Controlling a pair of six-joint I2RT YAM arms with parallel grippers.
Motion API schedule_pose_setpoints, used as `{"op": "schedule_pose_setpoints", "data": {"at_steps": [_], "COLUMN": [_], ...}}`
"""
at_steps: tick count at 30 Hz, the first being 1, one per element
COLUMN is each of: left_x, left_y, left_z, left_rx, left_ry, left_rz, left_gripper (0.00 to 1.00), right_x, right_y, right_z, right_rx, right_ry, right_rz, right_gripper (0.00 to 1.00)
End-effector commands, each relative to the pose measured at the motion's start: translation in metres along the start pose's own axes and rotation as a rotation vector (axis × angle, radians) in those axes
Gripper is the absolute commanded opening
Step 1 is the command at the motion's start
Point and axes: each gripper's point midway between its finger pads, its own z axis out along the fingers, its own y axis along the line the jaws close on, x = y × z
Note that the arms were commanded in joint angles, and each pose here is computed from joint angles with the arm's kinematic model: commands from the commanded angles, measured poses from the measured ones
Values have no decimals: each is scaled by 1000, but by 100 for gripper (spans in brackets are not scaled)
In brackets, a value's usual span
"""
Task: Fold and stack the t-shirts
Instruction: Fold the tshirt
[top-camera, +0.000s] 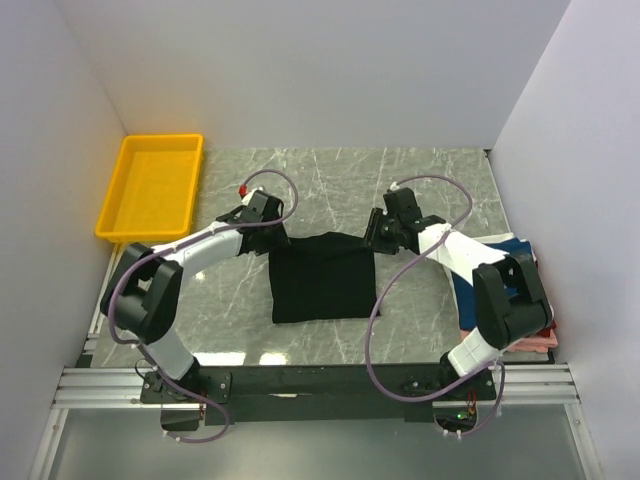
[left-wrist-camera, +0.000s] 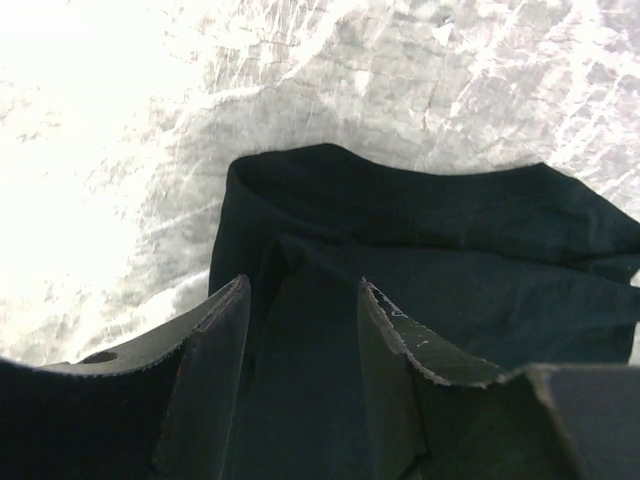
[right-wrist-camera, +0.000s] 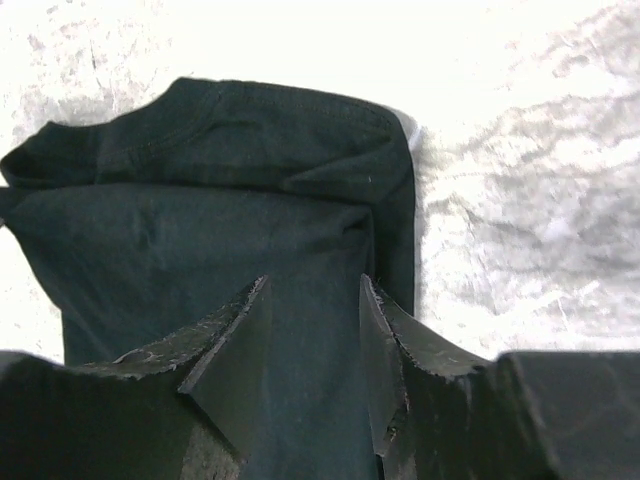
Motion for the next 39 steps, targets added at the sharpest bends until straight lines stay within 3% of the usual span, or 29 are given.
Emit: {"op": "schedule_pose_setpoints", "data": {"at_steps": [1,7,10,16,17,20,27,35,39], "left_x": [-21,-20,-20,-25,-26,-34,-61,-93,-105], "left_y": [-18,-16,-15,-22,-22,-22,-16,-19,-13], "left_z": [3,14,18,11,9,-6,-25,35,57], "left_rx": [54,47,45,78,77,84,69,43,6], "left_ry": [-45,-34,-29,-41,-48,-75,-131,-131,-131], "left_rz": [-1,-6,-9,-1,-2,-3,-33,-42,-61], "left_gripper": [52,48,41,16,9,1,0,0,0], "right_x": [-24,-21,-21,-26,-28,-37,-66,-88,-109], "right_y": [14,11,10,13,15,18,25,17,24], "right_z": [6,19,25,20,15,-3,-15,57,73], "right_rx": [-35,-19,-14,-14,-18,-23,-43,-69,-117], "right_ry": [-48,-28,-16,-24,-32,-68,-115,-29,-26], "right_rz": [0,6,13,15,13,9,9,79,104], "right_gripper": [47,43,40,10,7,0,0,0,0]}}
